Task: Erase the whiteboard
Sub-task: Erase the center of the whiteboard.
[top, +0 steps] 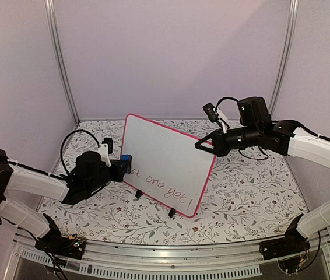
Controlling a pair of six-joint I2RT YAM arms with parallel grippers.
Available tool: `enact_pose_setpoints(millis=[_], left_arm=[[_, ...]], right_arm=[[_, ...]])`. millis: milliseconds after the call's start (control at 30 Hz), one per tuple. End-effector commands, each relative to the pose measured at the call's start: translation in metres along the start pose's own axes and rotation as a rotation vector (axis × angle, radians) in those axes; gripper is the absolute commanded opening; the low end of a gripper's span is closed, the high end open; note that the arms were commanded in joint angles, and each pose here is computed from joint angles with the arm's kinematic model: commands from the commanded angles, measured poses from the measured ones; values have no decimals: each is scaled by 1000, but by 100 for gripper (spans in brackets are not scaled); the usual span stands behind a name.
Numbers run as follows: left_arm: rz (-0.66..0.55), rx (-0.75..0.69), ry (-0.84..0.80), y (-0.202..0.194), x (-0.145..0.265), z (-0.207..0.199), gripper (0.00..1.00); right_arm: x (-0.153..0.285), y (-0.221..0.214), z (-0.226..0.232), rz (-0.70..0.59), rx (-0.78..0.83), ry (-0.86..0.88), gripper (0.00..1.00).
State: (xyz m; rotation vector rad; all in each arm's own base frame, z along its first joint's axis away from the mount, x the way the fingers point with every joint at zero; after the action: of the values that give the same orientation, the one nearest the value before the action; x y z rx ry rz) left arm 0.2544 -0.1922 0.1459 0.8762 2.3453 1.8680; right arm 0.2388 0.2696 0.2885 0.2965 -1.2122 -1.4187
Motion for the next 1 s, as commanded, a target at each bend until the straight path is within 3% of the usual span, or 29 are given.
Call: enact_pose_setpoints(millis=[0, 400, 967], left_arm=[[74, -24, 29, -22, -6, 6, 7], [140, 17, 19, -59, 3, 12, 6], [178, 26, 14, -80, 8, 10, 6]], right_arm=[[-10, -25, 2, 116, 7, 41, 0], [-12, -26, 1, 119, 4, 40, 0], [-11, -26, 2, 118, 6, 39, 0]])
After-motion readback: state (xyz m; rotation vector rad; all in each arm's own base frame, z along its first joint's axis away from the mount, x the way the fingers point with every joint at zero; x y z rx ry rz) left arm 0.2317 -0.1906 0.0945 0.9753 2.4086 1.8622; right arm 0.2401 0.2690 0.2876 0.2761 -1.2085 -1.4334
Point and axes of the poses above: each gripper's point midway between its finger pads, its own x axis back along the fingers, its own z axis along the line the jaws close on, y = z × x, the point moved 7 cm from there along x, back along the fingers, and after that the axes turned 4 degrees about -x, right-handed, at the moved point
